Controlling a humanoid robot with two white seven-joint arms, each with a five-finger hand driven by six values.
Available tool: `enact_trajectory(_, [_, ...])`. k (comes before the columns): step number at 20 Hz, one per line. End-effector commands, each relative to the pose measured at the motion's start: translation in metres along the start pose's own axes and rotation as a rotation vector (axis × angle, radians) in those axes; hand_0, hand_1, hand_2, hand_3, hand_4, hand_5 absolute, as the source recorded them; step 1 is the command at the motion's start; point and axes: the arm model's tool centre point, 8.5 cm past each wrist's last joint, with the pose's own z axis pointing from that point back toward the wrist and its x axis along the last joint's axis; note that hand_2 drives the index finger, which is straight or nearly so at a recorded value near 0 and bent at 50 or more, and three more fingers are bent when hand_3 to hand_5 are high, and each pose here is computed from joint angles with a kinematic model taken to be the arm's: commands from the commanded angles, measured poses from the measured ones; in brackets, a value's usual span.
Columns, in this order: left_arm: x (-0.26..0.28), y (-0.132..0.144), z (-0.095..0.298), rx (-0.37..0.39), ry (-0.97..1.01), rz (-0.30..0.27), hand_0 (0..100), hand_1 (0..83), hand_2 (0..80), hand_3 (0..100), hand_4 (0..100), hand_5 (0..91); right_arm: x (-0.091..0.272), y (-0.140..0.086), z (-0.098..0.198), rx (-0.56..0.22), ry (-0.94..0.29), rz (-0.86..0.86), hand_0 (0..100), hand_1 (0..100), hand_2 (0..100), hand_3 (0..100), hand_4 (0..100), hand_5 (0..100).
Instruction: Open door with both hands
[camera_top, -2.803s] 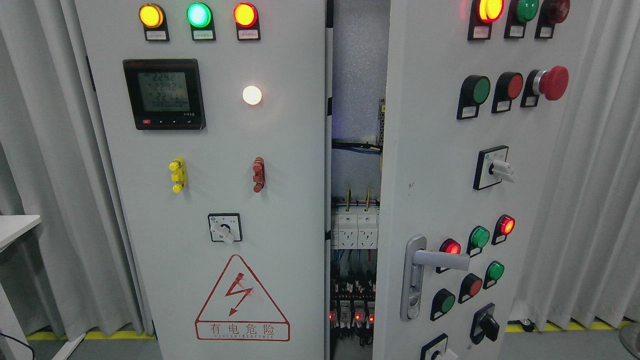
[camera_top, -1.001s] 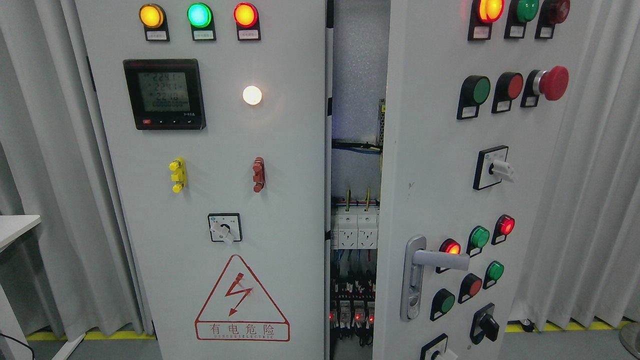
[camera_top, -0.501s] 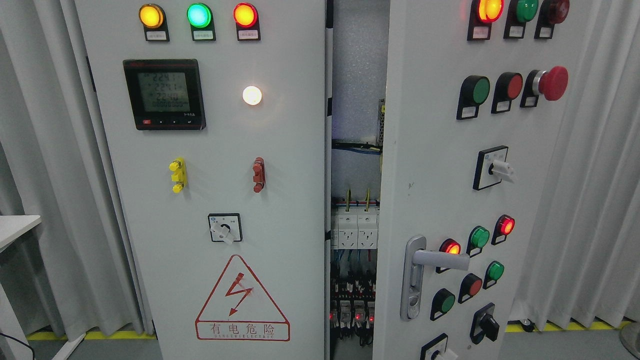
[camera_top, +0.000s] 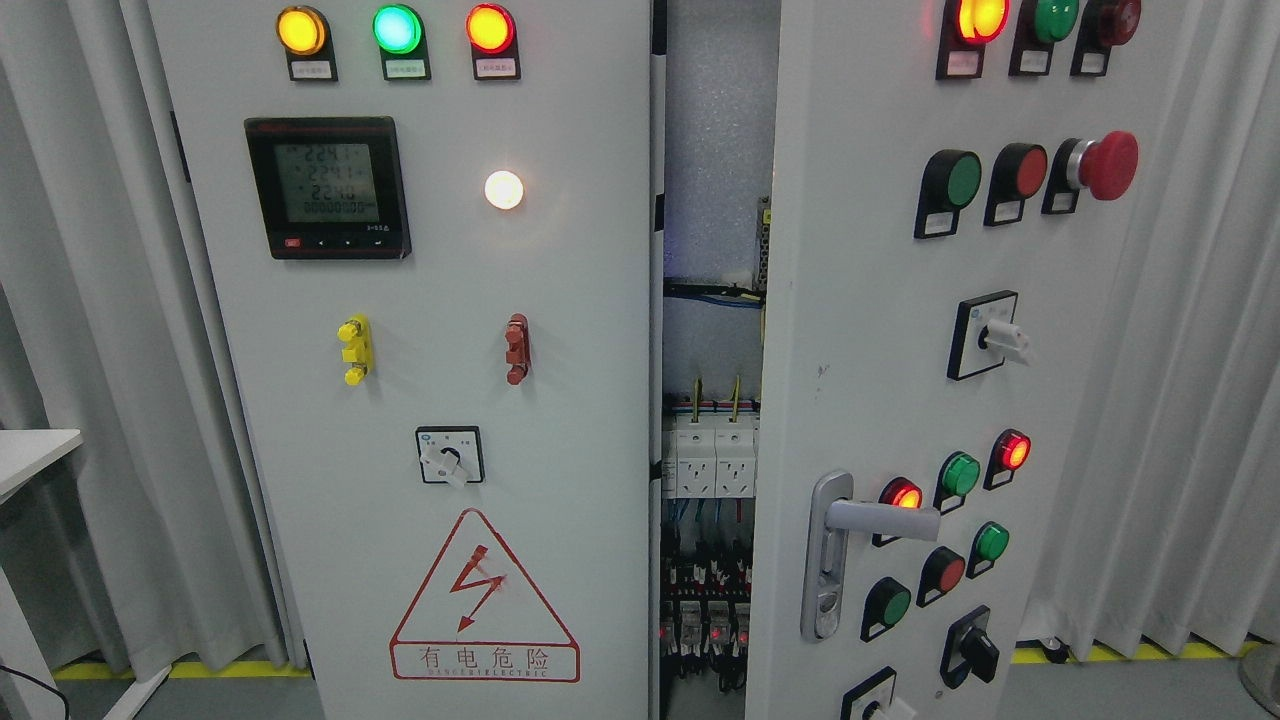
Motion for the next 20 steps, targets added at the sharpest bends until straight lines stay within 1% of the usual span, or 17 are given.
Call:
enact_trajectory(1, [0.121, -0.005, -0.017, -0.138, -0.148, -0.161, 29, 0.0, 2.7, 3, 3, 0.0, -0.006, 0.0, 0.001, -0.001, 0.018, -0.003, 22, 0, 0, 0, 0, 0])
enact_trajectory(2, [0.134, 0.0, -0.019, -0.133, -0.16, -0.158, 29, 0.0, 2.7, 3, 3, 0.0, -0.007, 0.0, 0.001, -0.001, 0.019, -0.003, 22, 0, 0, 0, 0, 0])
enact_trajectory(3, [0.139, 0.005, -0.023, -0.122, -0.175, -0.13, 29, 0.0, 2.7, 3, 4, 0.0, -0.007, -0.001, 0.001, -0.003, 0.02, -0.003, 22, 0, 0, 0, 0, 0])
enact_trajectory(5, [0.152, 0.018, -0.032, -0.1, -0.213, -0.047, 29, 0.0, 2.7, 3, 4, 0.0, -0.006, -0.001, 0.001, -0.003, 0.018, -0.003, 22, 0, 0, 0, 0, 0])
enact_trajectory(7, [0.165, 0.023, -0.041, -0.107, -0.228, -0.001, 29, 0.0, 2.7, 3, 4, 0.0, -0.006, -0.001, 0.001, -0.003, 0.018, -0.003, 22, 0, 0, 0, 0, 0])
enact_trajectory(8, [0.172, 0.023, -0.045, -0.119, -0.235, 0.001, 29, 0.0, 2.7, 3, 4, 0.0, -0.006, 0.0, 0.001, -0.001, 0.018, -0.003, 22, 0, 0, 0, 0, 0])
enact_trajectory(13, [0.208, 0.023, -0.055, -0.147, -0.262, -0.059, 29, 0.0, 2.6, 3, 3, 0.0, -0.007, -0.001, 0.001, -0.003, 0.02, -0.003, 22, 0, 0, 0, 0, 0])
enact_trajectory(15, [0.223, 0.028, -0.058, -0.147, -0.271, -0.07, 29, 0.0, 2.6, 3, 3, 0.0, -0.007, -0.001, 0.001, -0.003, 0.02, -0.003, 22, 0, 0, 0, 0, 0])
enact_trajectory(19, [0.26, 0.034, -0.065, -0.174, -0.313, -0.092, 29, 0.0, 2.6, 3, 3, 0.0, -0.007, 0.0, 0.001, -0.001, 0.019, -0.003, 22, 0, 0, 0, 0, 0])
enact_trajectory(20, [0.265, 0.038, -0.068, -0.174, -0.315, -0.088, 29, 0.0, 2.6, 3, 3, 0.0, -0.007, -0.001, 0.001, -0.003, 0.02, -0.003, 22, 0, 0, 0, 0, 0])
